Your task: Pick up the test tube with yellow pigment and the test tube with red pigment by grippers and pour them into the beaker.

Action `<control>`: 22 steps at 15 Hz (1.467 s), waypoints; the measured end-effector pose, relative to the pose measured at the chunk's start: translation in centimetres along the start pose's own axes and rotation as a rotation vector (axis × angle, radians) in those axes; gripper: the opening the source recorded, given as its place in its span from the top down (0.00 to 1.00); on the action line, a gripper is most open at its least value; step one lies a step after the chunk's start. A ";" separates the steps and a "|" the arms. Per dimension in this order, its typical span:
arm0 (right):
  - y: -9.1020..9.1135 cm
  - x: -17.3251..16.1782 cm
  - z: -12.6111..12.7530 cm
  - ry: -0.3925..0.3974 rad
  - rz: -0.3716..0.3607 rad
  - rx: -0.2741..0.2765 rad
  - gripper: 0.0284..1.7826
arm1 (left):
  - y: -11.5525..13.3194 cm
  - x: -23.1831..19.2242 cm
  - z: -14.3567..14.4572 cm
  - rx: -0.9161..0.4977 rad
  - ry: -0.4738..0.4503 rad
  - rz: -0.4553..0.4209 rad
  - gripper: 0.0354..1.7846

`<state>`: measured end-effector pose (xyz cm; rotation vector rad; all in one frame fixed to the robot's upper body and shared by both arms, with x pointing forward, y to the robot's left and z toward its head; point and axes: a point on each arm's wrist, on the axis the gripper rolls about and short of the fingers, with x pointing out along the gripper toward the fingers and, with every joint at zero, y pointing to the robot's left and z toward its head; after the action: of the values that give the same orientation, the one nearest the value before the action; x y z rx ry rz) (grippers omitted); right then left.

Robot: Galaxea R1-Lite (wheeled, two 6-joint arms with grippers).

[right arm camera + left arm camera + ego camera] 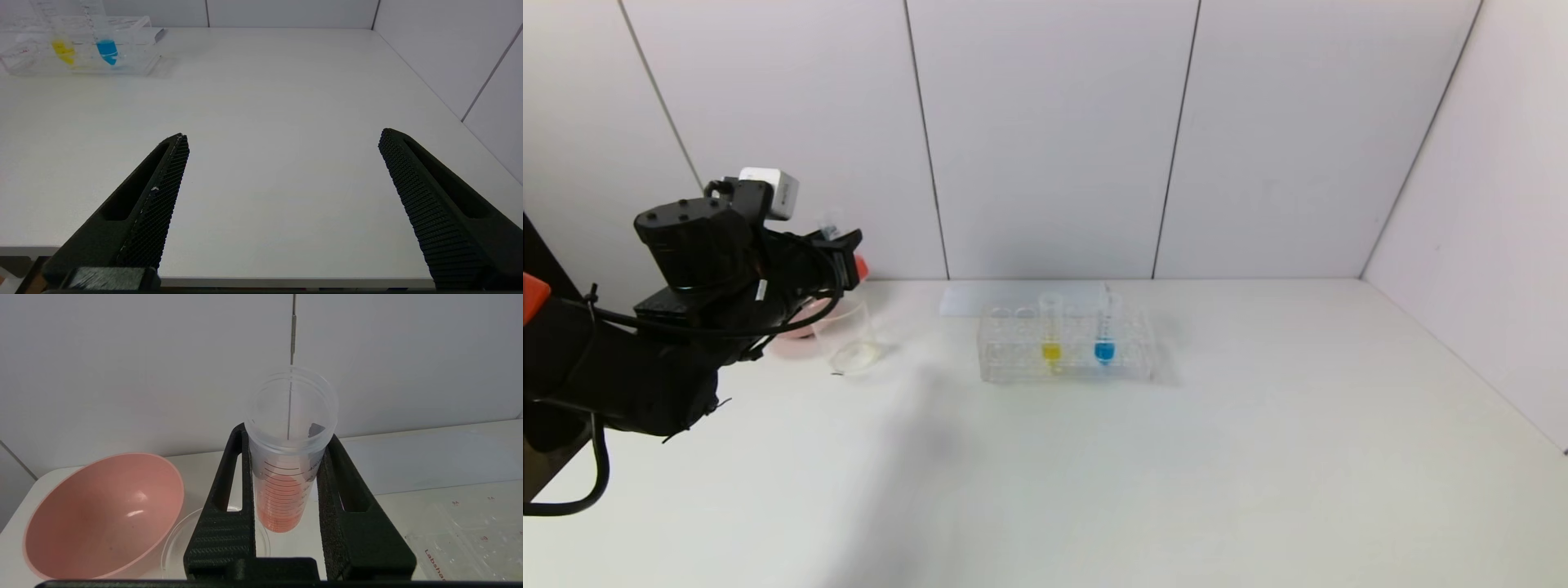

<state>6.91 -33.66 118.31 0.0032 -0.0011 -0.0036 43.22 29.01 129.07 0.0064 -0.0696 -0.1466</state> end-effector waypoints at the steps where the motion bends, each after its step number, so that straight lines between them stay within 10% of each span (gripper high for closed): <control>1: 0.0 0.0 0.0 0.000 0.000 0.000 0.05 | 0.2 0.0 0.1 0.001 0.002 0.006 0.76; 22: 0.0 0.0 0.0 0.000 0.000 0.000 0.05 | 4.7 -2.2 1.0 0.010 0.087 0.035 0.76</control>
<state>6.91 -33.66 118.31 0.0028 -0.0006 -0.0032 41.69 34.02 130.01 0.0215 0.0161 -0.1113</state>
